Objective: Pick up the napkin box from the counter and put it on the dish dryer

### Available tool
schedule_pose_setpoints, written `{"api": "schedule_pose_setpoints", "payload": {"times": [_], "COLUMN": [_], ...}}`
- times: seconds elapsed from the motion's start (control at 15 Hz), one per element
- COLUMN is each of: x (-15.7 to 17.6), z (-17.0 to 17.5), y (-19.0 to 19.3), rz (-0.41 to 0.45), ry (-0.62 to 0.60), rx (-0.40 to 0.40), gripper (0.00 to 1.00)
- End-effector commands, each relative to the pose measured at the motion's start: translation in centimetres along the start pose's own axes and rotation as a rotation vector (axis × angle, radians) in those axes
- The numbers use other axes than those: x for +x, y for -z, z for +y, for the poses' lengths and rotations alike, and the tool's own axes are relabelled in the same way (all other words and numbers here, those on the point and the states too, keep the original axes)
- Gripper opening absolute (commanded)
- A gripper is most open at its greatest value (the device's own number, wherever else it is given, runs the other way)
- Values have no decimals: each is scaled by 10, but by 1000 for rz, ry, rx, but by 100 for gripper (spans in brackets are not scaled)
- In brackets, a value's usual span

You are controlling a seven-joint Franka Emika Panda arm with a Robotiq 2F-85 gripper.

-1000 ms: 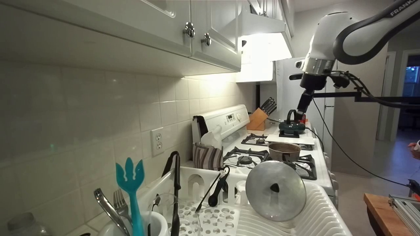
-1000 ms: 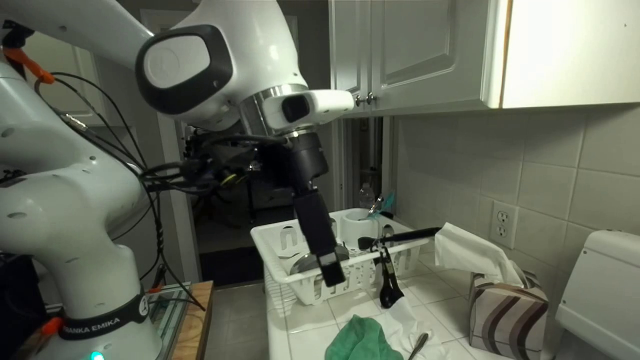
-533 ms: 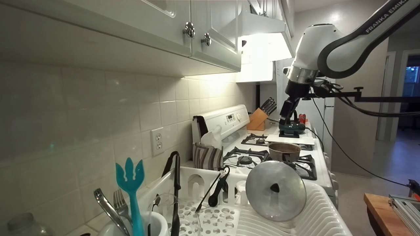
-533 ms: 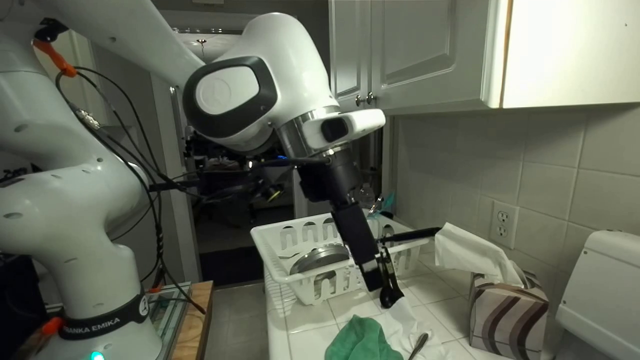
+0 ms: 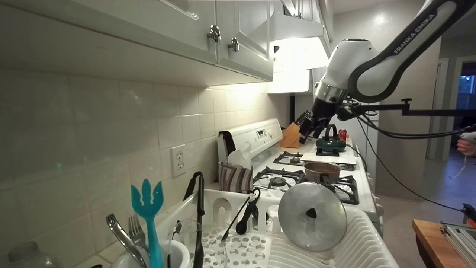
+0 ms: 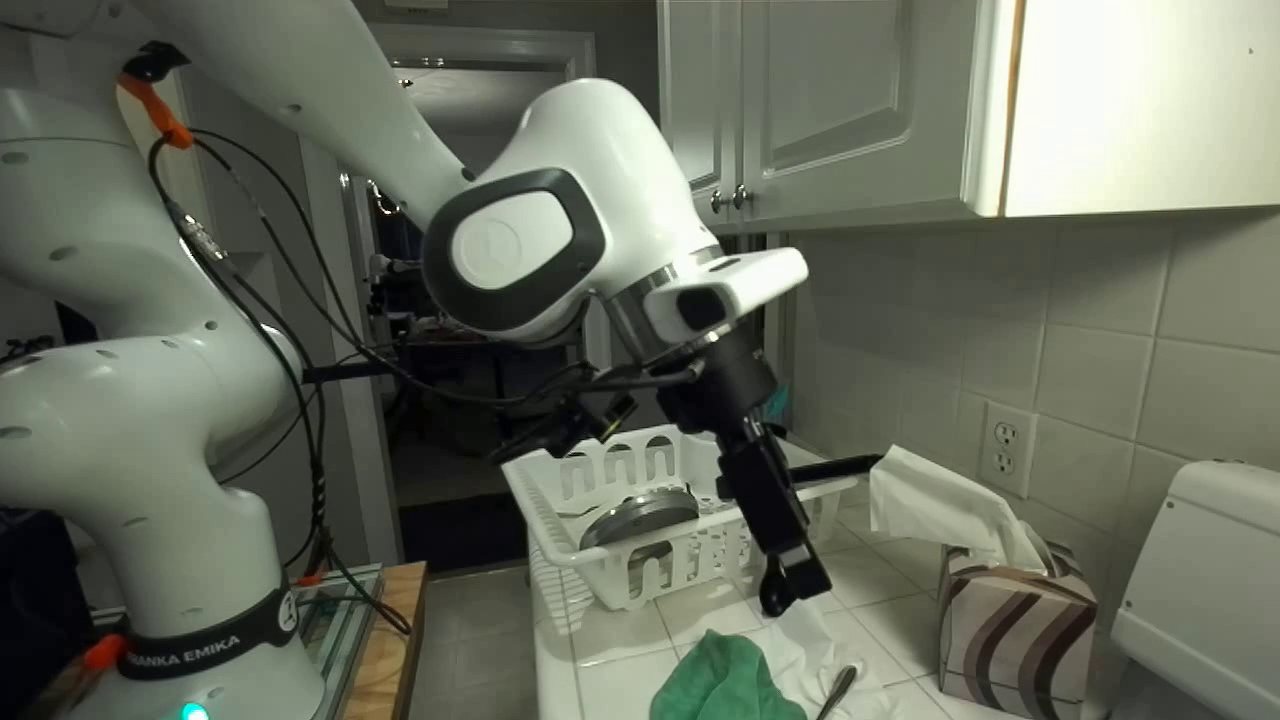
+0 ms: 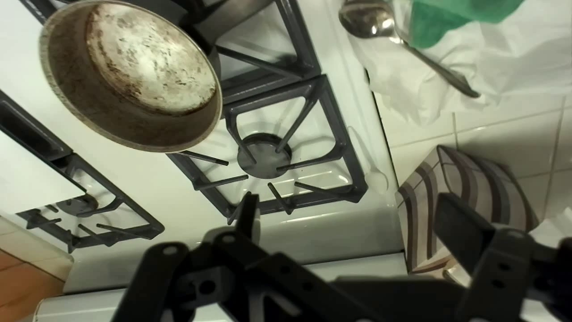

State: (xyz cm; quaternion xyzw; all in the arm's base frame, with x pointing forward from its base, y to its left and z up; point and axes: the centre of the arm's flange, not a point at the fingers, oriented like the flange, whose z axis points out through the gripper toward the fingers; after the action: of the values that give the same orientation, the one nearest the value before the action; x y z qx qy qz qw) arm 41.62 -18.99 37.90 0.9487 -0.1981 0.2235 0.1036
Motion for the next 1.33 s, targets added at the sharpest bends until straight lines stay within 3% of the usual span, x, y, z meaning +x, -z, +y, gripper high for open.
{"api": "schedule_pose_setpoints", "payload": {"times": [0.0, 0.4, 0.47, 0.53, 0.87, 1.27], "x": [45, 102, 103, 84, 97, 108], "z": [-26, -74, -76, -62, -72, -107], "y": [-57, -106, -106, -93, -105, -124], "rz": [29, 15, 19, 15, 22, 55], "ry": [-145, -267, -252, -247, -268, -317], "rx": [-3, -28, -40, -3, -16, 69], "gripper": [100, 100, 100, 100, 100, 100]}}
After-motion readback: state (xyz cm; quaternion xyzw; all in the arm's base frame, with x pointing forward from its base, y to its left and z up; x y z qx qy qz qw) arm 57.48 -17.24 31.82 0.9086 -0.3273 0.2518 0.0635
